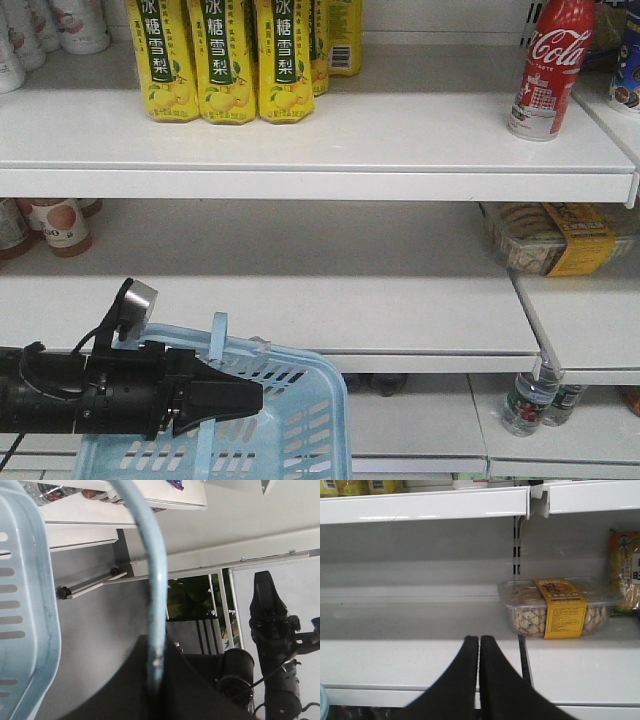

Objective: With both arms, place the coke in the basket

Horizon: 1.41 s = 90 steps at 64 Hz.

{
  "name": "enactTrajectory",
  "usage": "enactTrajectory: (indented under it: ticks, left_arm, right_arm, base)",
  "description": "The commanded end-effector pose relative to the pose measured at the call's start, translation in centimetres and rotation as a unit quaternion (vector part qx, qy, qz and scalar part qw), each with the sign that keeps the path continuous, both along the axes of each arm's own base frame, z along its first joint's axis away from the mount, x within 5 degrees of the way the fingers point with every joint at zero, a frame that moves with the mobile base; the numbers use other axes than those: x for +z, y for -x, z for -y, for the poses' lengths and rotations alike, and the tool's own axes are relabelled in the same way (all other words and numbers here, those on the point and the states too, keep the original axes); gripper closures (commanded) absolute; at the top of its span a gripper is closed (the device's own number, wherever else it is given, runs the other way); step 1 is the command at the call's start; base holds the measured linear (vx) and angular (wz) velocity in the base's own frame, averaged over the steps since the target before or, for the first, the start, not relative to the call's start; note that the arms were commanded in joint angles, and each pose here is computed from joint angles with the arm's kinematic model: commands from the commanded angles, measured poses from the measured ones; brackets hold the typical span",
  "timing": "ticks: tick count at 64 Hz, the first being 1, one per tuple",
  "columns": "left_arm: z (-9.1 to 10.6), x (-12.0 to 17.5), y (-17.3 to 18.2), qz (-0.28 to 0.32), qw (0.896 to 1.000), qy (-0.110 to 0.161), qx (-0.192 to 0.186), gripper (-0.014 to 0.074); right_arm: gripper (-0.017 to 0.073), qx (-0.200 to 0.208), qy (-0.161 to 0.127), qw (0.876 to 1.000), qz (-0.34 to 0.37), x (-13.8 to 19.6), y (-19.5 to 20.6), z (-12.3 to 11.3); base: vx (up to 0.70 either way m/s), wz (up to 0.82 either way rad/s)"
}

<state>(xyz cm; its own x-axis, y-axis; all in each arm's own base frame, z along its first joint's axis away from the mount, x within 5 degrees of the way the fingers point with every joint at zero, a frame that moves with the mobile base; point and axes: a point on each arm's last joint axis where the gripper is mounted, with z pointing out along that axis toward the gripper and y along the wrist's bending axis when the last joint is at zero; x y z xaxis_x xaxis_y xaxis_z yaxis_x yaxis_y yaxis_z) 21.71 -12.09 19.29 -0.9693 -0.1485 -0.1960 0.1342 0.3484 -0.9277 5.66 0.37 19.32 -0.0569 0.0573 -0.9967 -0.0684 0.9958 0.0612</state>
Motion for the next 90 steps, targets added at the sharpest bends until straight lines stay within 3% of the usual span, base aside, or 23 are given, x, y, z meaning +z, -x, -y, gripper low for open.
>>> enactTrajectory:
  ticks: [1,90]
  left_arm:
    - [0.40,2.23,-0.24,0.024,0.998,0.065,0.009,0.0600]
    - [0.40,2.23,-0.24,0.024,0.998,0.065,0.009,0.0600]
  right_arm:
    - [0.0568,0.003,0.004,0.999,0.042,0.44,0.08,-0.04]
    - [0.0568,0.003,0.004,0.999,0.042,0.44,0.08,-0.04]
  base:
    - [0.03,-0.02]
    - [0.03,-0.01]
